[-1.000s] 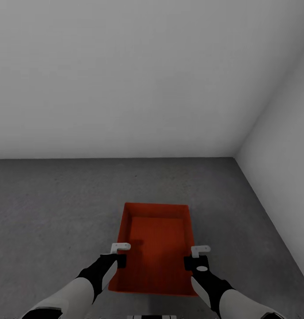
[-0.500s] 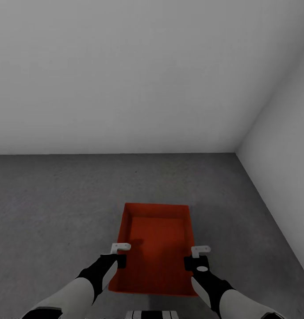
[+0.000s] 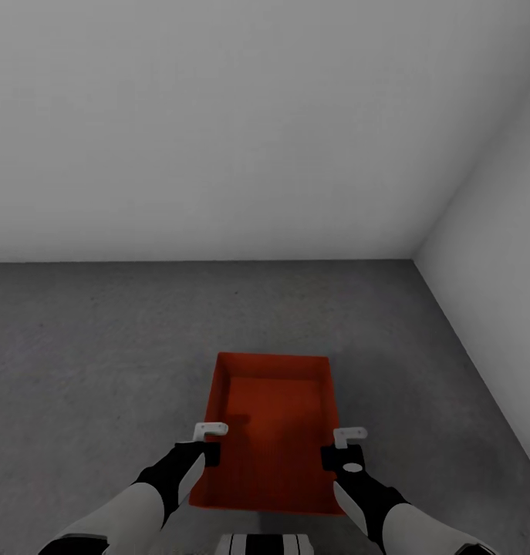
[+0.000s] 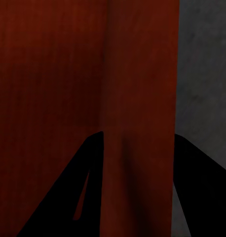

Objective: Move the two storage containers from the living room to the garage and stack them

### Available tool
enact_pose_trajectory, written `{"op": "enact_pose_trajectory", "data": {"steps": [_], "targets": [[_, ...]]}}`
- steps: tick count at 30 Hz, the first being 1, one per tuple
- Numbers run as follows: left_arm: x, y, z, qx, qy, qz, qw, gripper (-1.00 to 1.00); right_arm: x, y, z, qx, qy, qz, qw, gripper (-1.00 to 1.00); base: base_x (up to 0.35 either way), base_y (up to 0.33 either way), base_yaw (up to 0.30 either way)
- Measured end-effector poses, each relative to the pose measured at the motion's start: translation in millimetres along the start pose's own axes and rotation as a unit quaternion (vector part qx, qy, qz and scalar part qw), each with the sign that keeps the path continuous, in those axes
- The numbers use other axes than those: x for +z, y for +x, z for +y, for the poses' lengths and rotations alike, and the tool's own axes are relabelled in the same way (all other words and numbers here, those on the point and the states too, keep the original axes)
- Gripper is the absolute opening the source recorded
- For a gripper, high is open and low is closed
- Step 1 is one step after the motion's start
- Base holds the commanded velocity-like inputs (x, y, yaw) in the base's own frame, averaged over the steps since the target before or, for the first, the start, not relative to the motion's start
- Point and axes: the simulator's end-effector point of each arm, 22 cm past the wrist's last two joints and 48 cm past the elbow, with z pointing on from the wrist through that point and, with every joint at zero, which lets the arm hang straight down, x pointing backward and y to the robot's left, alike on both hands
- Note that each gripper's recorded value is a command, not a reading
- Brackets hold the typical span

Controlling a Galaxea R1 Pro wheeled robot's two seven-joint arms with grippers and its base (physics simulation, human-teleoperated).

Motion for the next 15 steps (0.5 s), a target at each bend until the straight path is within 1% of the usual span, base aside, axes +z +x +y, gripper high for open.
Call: {"op": "enact_pose_trajectory", "data": {"steps": [15], "targets": [[5.1,7.2,0.1,0.0,0.0,0.008,1.0,-1.0,3.3,8.1,1.2,-0.001,-0.001,0.008,1.0,-1.0,0.0,0.0,0.0]]}}
